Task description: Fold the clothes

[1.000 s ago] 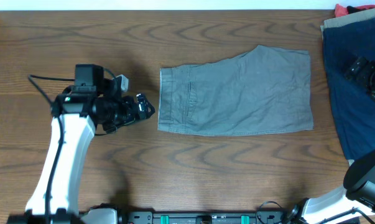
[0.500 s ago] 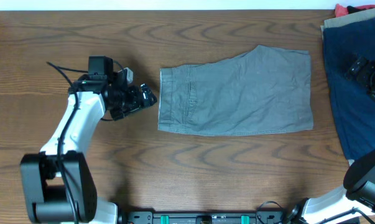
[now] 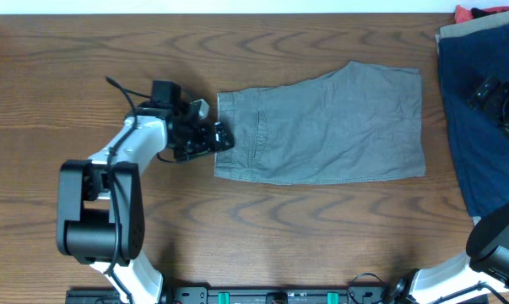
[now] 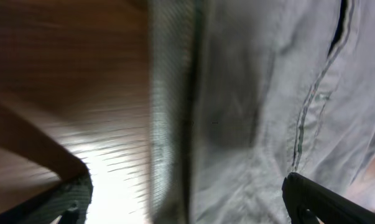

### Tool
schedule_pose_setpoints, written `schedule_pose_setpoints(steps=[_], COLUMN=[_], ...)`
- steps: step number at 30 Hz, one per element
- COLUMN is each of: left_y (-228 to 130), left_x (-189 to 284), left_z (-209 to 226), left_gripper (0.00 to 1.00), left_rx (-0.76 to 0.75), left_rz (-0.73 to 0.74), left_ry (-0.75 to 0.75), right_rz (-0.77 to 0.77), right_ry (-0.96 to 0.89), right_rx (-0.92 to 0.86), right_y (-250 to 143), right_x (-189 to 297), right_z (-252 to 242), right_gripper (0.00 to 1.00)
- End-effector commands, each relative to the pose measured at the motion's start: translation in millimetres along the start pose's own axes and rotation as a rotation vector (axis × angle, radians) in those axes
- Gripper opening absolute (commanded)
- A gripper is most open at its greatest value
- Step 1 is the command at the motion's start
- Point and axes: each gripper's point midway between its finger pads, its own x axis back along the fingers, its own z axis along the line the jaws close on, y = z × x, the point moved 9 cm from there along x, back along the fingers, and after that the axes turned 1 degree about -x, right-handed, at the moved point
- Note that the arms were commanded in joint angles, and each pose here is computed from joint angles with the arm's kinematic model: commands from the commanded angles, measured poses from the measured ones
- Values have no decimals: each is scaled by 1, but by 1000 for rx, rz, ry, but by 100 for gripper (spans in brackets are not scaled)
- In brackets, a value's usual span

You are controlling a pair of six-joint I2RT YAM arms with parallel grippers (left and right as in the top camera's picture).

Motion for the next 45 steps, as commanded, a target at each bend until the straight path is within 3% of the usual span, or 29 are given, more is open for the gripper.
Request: schedule_pose_setpoints(steps=[1, 7, 10, 13, 16, 17, 24, 30, 39, 45], left_y=[-1, -5, -6, -6, -8, -10, -22, -14, -3, -13], left_x=[-14, -29, -31, -31, -30, -30, -11, 50, 160, 195], left_z=[-7, -7, -5, -2, 5, 8, 27, 20, -45, -90], left_gripper=[98, 98, 73, 35, 10, 6, 6, 6, 6, 6], left_rx=[-49, -50, -46, -33, 10, 28, 141, 197, 149, 67], left_rz=[31, 71, 77, 72, 79, 83, 118, 124, 37, 2], left_ry=[-17, -13, -7, 35, 109, 144, 432, 613, 643, 624], right_rz=[-8, -8, -8, -8, -8, -8, -8, -8, -8, -8], right_ry=[0, 0, 0, 0, -1, 0, 0, -1, -1, 0], right_rx=[-18, -19, -18, -18, -19, -19, -18, -19, -19, -19], right_y=[2, 2, 2, 2, 2, 2, 2, 2, 2, 2], right_x=[2, 2, 2, 2, 2, 2, 2, 2, 2, 2], right_z=[-2, -2, -2, -2, -2, -2, -2, -2, -2, -2], right_gripper=[99, 99, 99, 99, 99, 99, 99, 99, 99, 99])
